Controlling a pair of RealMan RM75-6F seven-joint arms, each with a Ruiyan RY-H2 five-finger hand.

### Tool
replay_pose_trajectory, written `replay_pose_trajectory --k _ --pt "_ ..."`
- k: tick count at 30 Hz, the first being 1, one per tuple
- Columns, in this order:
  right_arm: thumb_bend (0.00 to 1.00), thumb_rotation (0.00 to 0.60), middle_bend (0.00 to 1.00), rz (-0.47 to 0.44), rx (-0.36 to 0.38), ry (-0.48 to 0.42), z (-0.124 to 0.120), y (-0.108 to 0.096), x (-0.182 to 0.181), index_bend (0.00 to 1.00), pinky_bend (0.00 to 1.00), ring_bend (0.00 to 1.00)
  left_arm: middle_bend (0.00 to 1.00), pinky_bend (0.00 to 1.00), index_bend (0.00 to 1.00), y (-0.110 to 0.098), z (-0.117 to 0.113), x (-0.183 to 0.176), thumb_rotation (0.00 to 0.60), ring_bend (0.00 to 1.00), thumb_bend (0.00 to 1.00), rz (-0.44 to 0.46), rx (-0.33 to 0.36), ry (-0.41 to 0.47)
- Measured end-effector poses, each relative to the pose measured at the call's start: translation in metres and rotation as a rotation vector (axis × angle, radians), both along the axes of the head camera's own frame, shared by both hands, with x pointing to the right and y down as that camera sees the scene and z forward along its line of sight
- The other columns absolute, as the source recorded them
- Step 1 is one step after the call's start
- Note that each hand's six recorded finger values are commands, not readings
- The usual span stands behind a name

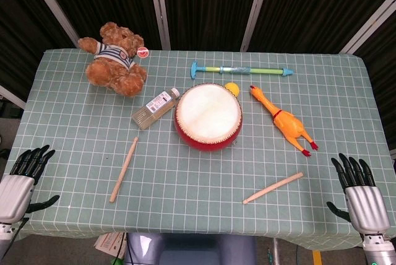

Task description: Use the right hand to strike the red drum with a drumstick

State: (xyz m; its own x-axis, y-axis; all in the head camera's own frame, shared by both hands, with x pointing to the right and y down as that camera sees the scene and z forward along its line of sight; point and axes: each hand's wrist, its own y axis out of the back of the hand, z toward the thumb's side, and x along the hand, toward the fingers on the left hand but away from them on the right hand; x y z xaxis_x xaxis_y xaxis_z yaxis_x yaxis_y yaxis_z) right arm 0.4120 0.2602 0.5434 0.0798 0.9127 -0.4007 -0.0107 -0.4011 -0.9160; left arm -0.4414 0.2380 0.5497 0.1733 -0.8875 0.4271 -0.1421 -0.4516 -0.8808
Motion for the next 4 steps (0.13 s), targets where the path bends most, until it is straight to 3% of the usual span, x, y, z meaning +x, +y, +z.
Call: replay_pose_trajectory --k 4 --pt "0.14 0.600 0.00 -0.009 -0.003 -0.003 0.0025 0.0026 -0.0025 0.00 0.01 0.00 0.00 0.00 0.00 -0.0039 0.0043 -0.0035 0.600 0.00 0.00 -0.017 -0.001 -0.006"
